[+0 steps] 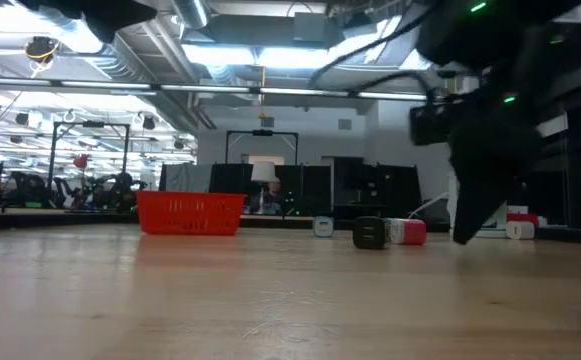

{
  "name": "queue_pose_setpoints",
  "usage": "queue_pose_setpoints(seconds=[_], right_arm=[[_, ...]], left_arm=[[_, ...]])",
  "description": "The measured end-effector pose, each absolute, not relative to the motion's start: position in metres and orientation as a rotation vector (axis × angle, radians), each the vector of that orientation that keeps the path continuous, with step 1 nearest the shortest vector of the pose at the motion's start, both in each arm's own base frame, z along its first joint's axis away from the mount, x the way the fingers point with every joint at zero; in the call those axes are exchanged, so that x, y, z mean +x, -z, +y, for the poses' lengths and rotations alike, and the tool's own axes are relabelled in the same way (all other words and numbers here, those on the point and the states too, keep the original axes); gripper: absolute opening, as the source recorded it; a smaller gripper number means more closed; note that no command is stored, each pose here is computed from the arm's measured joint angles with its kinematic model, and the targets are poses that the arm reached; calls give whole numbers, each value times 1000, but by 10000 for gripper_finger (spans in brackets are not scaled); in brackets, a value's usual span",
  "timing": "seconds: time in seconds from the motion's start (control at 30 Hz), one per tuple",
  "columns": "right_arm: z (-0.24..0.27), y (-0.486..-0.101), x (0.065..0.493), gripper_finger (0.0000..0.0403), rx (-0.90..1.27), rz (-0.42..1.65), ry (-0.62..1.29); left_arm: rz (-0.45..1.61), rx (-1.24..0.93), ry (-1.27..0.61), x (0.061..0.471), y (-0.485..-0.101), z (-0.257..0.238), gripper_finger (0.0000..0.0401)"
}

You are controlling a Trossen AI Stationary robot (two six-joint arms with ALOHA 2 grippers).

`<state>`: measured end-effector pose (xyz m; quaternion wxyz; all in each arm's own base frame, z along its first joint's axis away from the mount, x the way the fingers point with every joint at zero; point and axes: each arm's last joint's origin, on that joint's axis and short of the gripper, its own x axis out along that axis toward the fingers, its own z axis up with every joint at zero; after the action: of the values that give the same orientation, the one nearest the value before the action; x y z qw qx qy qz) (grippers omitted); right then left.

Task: Pick & Place Office items
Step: Put the pink charger adapter into the red bin

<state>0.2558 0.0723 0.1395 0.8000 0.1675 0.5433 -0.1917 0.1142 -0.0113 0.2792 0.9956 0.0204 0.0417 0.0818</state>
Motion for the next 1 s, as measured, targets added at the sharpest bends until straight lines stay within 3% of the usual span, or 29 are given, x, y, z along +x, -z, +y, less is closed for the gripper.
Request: queue_pose_setpoints(seconds=[0.2, 0.43, 0.7, 0.8, 1.0], right_arm=[[91, -157, 243, 265, 506, 782, 501], [94, -175, 253, 265, 640, 405, 638], [71, -177, 266, 265, 587, 447, 605], [58, -177, 270, 265, 485, 489, 579], [14, -176, 276, 265, 481, 561, 625]], left_arm=[[86, 46, -198, 124, -260, -12, 212], [241, 86, -436, 141, -226, -6, 212], [150, 71, -323, 163, -218, -14, 212], [174, 80, -324, 167, -213, -15, 212], [221, 71, -326, 175, -204, -16, 212]])
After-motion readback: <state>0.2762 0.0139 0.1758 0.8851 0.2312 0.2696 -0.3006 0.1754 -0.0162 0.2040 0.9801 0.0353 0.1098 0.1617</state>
